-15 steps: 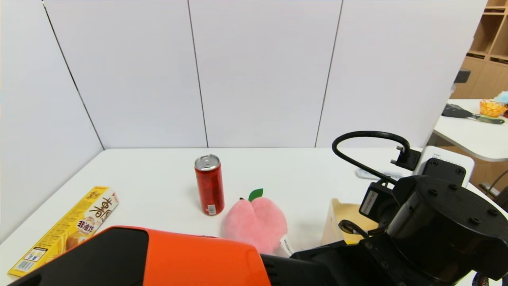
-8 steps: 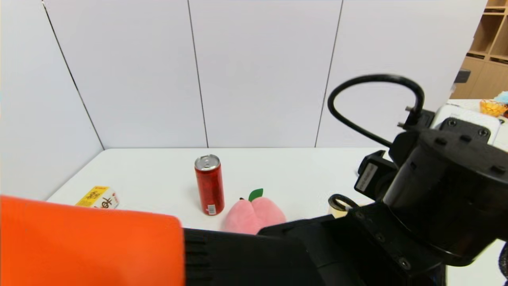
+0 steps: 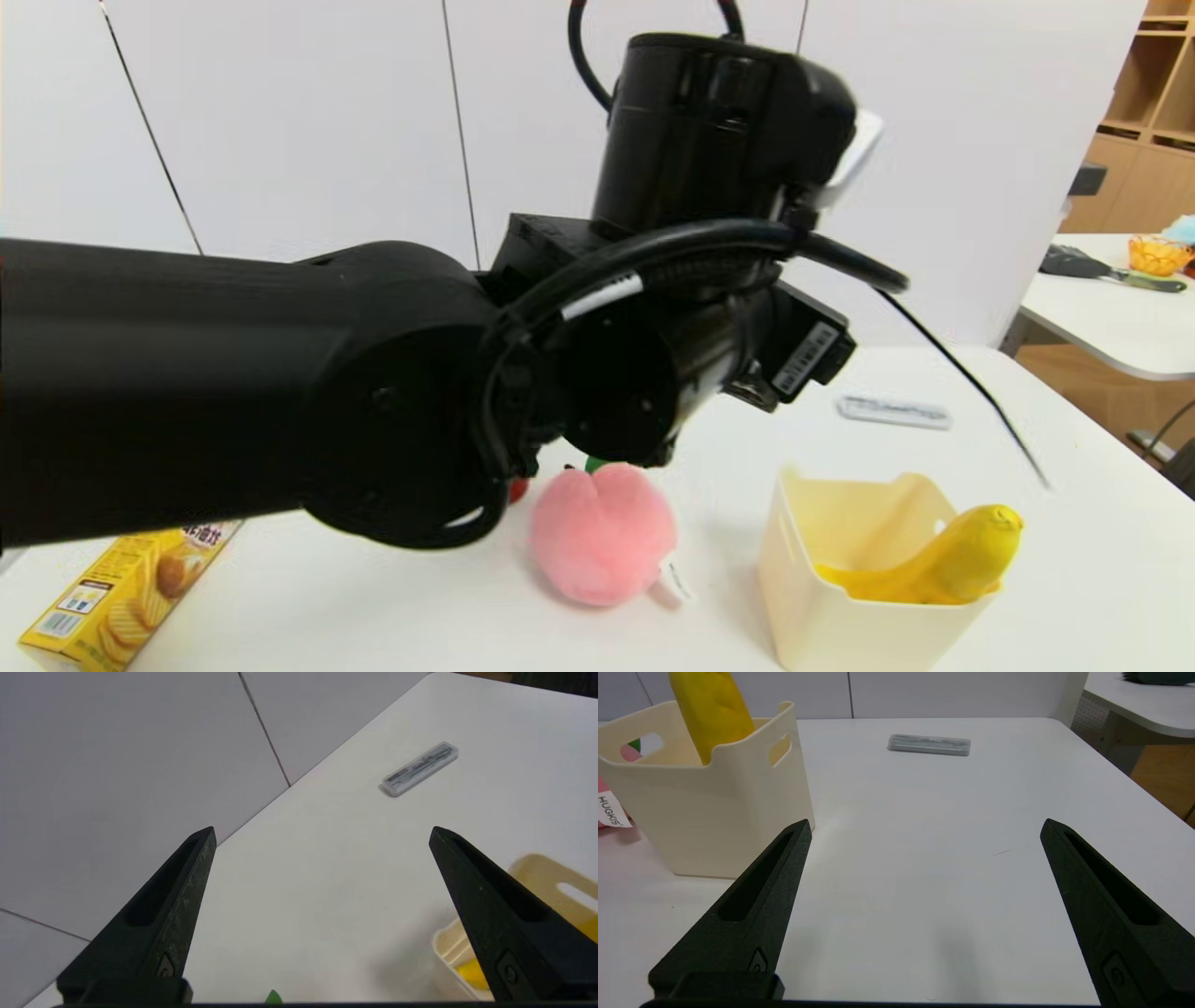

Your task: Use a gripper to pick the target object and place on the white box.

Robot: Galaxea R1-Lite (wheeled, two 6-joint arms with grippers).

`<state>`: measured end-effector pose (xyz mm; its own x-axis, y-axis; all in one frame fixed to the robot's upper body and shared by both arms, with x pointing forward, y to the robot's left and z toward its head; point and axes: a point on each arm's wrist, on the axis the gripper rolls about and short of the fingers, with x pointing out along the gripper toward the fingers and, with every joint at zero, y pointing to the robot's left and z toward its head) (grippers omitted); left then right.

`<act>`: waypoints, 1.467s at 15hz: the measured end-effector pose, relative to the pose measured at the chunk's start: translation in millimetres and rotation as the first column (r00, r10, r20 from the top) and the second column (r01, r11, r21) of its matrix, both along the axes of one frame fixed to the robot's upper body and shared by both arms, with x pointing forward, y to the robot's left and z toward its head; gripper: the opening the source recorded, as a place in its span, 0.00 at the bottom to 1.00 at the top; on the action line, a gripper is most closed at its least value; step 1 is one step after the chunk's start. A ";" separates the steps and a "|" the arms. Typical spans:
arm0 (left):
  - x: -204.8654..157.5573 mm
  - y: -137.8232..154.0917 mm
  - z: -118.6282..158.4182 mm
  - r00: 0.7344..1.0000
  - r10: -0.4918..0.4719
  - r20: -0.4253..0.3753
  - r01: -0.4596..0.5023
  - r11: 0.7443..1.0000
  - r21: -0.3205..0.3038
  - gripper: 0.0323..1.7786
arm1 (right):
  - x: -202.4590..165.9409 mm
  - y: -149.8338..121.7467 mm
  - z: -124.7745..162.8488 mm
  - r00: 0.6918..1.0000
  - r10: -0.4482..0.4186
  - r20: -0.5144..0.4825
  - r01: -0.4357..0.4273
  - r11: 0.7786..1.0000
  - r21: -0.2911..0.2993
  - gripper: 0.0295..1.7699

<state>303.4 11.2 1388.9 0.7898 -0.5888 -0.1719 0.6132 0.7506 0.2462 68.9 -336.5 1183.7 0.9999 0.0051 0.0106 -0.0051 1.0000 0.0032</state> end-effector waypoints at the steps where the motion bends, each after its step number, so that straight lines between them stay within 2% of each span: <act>1: 16.9 5.9 -6.7 1.000 0.012 -0.007 -0.012 1.000 0.006 0.93 | 0.0 0.0 0.0 1.000 0.000 0.000 0.000 1.000 0.000 0.96; 4: 66.9 21.9 -23.7 0.998 0.067 0.000 -0.067 0.998 0.006 0.94 | 0.0 0.0 0.0 1.000 0.000 0.000 0.000 1.000 0.000 0.96; 6: 94.0 40.9 -28.0 0.991 0.134 0.019 -0.134 0.990 0.030 0.94 | 0.0 0.0 0.0 1.000 0.000 0.000 0.000 1.000 0.000 0.96; 9: 126.6 89.1 -22.9 0.975 0.217 0.051 -0.220 0.973 0.070 0.94 | 0.0 0.0 0.0 1.000 0.000 0.000 0.000 1.000 0.000 0.96; 12: 130.4 148.4 -8.8 0.956 0.289 0.043 -0.292 0.951 0.099 0.95 | 0.0 0.0 -0.1 1.000 0.000 -0.001 0.000 1.000 0.000 0.96; 14: 113.7 186.7 -0.2 0.936 0.350 0.028 -0.351 0.930 0.113 0.95 | 0.0 0.0 0.0 1.000 0.000 0.000 0.000 1.000 0.000 0.96; 17: 66.7 241.9 3.4 0.908 0.419 0.002 -0.416 0.902 0.114 0.95 | 0.0 0.0 0.0 1.000 0.000 0.000 0.000 1.000 0.000 0.96; 19: 24.2 269.5 0.3 0.895 0.445 -0.009 -0.443 0.892 0.092 0.95 | 0.0 0.0 0.0 1.000 0.000 0.000 0.000 1.000 0.000 0.96; 22: -45.7 294.6 -3.9 0.878 0.478 0.040 -0.479 0.878 0.025 0.95 | 0.0 0.0 -0.1 1.000 0.000 -0.001 0.000 1.000 0.000 0.96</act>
